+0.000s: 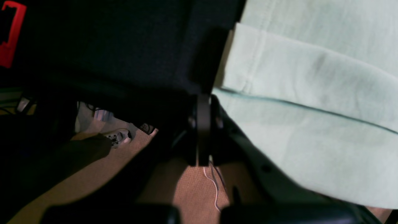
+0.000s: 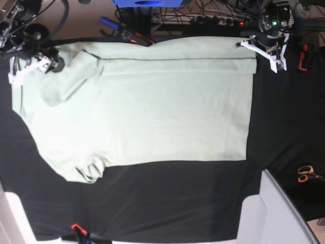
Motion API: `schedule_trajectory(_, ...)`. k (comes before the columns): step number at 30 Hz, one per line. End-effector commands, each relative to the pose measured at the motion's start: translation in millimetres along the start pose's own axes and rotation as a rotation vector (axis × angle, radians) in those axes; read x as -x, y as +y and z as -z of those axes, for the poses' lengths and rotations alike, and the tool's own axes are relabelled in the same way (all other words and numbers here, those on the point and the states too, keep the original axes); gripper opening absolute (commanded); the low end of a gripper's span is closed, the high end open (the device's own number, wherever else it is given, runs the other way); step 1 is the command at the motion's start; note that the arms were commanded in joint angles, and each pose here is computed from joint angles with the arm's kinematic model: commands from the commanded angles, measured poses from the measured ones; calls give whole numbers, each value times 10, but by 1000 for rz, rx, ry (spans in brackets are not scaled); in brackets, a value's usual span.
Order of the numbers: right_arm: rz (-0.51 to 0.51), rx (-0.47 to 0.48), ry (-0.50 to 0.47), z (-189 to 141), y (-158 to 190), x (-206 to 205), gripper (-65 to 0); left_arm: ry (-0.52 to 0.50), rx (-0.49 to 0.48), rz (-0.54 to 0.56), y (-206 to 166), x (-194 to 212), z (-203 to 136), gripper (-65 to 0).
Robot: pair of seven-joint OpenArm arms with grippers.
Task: Fold the T-shirt properly
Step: 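Pinch the sleeve fabric with the right gripper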
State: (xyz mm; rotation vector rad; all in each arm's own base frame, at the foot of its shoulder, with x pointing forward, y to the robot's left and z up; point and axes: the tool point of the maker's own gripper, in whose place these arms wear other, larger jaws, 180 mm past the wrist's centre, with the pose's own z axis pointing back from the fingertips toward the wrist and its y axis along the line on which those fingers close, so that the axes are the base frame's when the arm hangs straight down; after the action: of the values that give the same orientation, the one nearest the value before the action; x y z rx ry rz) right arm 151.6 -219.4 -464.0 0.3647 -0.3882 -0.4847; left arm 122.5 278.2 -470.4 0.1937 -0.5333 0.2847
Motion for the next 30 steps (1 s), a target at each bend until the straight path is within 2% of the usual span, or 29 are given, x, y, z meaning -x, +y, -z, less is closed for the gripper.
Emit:
schedule_trajectory(1,-15,-8,-32,-37,17,-109,-309,-23,-4,12,28,-59,-23,-650)
schedule_trajectory(6,-15,-12,-31,-31,31,-110,-318,-24,-7,17,37,-62,-22,-650)
schedule_trajectory(14,-61,-95,44,201,387,81,-318,-22,-7,17,38,-57,-21,-650)
schedule_trajectory(22,-46,-104,61,249,390,133,-322,-19,-9,21,53,-43,-26,-650)
schedule_trajectory(24,-46,-104,63,248,390,136,-383,-20,-9,20,51,-50,-24,-650)
schedule_trajectory(28,-50,-109,59,255,420,94,-627,-22,-8,19,48,-56,-22,-650)
schedule_trajectory(30,-51,-111,58,257,427,84,-650,-22,-8,19,48,-56,-22,-650)
